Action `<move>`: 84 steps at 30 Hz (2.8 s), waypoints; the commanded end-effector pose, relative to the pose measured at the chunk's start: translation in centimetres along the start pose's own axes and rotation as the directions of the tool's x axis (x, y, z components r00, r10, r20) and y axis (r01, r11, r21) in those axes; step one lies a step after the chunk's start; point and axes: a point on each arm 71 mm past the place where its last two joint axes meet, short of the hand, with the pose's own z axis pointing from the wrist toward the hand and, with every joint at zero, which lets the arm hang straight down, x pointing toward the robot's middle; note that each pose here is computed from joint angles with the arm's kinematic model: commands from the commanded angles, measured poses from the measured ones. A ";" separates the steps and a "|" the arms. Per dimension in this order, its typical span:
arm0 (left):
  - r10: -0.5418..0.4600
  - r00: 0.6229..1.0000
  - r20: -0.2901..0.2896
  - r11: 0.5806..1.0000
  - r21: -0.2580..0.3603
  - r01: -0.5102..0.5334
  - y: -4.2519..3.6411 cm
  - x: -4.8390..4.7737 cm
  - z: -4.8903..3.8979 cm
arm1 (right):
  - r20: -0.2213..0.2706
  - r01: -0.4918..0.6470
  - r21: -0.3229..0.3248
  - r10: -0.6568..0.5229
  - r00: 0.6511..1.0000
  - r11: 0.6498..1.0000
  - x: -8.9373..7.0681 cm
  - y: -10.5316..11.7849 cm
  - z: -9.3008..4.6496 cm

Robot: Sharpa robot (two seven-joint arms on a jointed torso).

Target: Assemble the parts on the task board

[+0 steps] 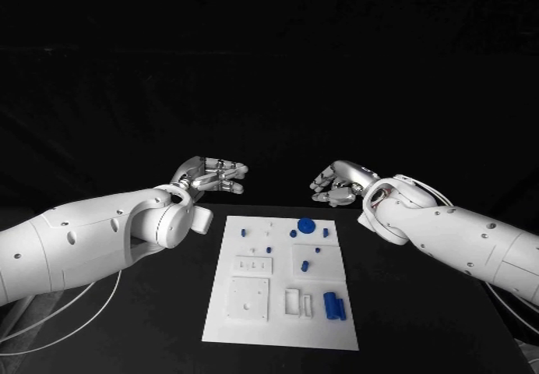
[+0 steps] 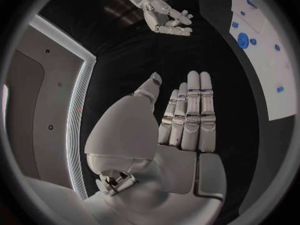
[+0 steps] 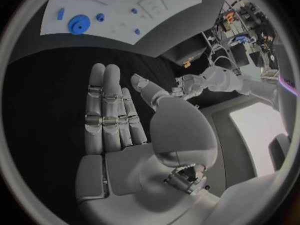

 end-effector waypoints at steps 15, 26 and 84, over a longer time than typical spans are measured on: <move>-0.018 0.991 -0.132 0.999 0.048 0.025 -2.80 2.06 -1.66 | 0.007 0.305 0.054 -0.305 0.952 0.951 3.4 0.1 1.3; -0.014 0.988 -0.156 0.998 0.059 0.023 -3.64 2.58 -1.94 | 0.002 0.339 0.077 -0.341 0.940 0.937 4.7 0.1 1.9; -0.007 0.989 -0.150 0.999 0.038 0.013 -3.36 2.26 -1.16 | 0.062 0.361 0.090 -0.367 0.928 0.928 5.9 0.8 2.0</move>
